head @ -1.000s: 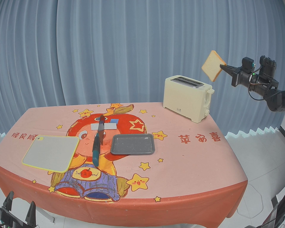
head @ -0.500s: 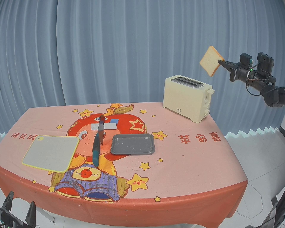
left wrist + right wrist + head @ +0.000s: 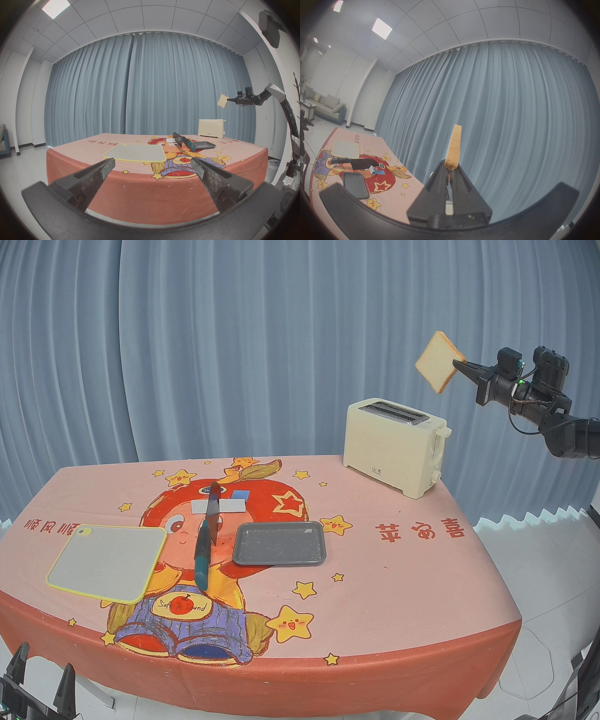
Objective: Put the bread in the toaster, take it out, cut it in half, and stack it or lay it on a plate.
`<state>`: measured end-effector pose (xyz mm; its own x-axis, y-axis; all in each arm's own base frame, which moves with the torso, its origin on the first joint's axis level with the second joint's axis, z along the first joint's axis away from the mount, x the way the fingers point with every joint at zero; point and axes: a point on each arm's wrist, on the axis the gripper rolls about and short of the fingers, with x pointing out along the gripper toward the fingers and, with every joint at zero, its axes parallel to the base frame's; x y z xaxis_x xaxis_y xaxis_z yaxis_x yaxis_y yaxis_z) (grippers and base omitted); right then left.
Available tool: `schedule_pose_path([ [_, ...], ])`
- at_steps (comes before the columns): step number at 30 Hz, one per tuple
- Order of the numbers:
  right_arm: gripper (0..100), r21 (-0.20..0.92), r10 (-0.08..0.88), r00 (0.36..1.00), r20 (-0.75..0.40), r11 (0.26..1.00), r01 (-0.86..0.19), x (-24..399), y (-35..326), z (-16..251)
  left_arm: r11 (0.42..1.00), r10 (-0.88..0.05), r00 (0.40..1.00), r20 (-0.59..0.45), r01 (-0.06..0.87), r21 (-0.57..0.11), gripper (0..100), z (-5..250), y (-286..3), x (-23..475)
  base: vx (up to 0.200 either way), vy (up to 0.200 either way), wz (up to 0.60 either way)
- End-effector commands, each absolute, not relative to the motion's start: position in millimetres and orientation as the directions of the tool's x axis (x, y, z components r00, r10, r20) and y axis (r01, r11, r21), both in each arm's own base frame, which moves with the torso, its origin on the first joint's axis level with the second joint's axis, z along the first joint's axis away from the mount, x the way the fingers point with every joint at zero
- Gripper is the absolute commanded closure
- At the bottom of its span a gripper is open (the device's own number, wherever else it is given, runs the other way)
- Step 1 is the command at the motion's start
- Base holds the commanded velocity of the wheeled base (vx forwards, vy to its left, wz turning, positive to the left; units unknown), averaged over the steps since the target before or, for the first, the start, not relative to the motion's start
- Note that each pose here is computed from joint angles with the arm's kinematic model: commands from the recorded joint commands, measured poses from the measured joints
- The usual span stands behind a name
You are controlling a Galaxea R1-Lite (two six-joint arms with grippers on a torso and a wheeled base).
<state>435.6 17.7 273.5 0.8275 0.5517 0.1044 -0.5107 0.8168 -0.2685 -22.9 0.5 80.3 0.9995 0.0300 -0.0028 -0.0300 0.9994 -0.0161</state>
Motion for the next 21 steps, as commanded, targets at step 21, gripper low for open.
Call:
schedule_pose_path([
  [21,100,-0.254,0.59,0.803,0.084,0.792,-0.555,477,14,252,0.999,0.031,1.0,-0.005,-0.031,-0.015,0,75,0,-23,0.0,0.0,0.0],
])
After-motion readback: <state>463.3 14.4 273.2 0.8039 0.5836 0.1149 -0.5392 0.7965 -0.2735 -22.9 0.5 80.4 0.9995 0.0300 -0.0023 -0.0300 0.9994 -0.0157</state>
